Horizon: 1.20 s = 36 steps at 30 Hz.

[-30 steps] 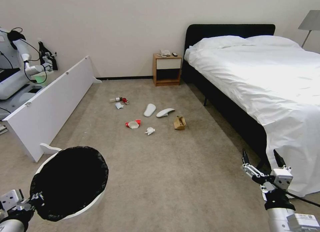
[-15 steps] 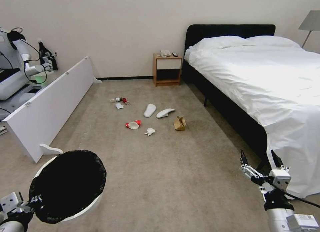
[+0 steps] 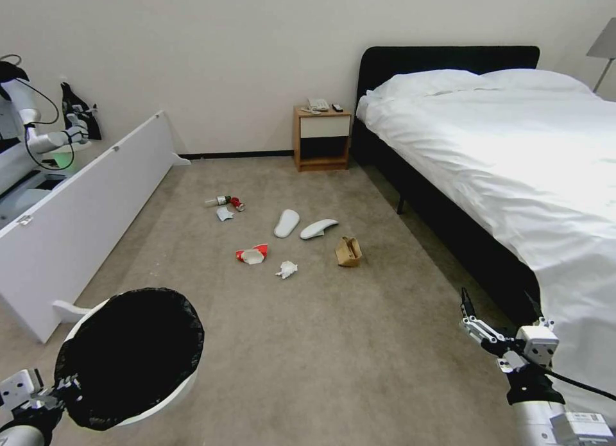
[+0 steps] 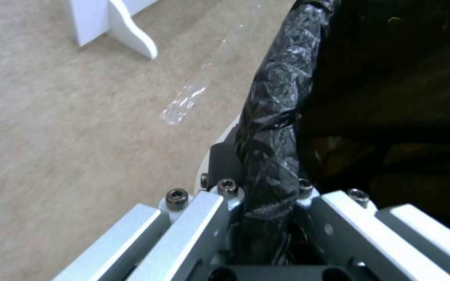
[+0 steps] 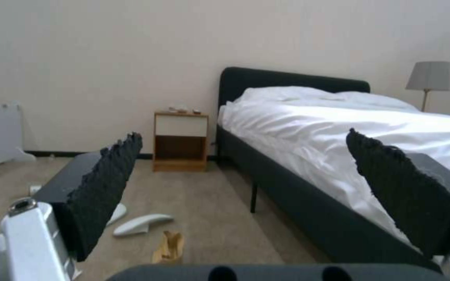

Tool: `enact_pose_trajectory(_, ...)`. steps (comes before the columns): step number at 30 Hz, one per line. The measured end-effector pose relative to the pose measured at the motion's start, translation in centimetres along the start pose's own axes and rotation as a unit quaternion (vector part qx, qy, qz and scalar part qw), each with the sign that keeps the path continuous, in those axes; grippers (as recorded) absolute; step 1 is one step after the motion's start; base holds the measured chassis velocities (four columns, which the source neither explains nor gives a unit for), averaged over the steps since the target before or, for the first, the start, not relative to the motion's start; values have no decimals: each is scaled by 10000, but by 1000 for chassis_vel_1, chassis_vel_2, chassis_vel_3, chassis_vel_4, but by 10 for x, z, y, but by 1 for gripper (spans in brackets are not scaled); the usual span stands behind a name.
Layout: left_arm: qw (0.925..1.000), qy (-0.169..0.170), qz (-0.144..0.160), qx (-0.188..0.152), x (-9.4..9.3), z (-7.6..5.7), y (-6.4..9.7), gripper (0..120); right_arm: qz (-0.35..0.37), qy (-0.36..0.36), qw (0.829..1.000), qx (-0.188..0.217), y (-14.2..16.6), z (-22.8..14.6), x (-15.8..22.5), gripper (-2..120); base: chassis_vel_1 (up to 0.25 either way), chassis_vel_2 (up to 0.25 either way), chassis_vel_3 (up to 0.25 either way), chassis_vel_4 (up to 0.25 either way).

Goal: Pick up the trash bin and place the garbage on the floor into it.

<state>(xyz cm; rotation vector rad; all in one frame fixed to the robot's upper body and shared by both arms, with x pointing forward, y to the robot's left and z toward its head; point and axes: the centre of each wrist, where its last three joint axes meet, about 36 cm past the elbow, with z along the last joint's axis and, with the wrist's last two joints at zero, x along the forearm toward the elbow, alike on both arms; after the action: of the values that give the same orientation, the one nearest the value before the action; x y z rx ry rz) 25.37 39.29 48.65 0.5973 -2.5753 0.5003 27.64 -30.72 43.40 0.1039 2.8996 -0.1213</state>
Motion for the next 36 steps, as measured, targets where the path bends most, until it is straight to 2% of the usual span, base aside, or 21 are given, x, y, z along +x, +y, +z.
enact_pose_trajectory(36,10000,5,-14,25,-4,0,3,2,-19,-13,10000,-41,0,1,-3,100,-223,226,228,-228)
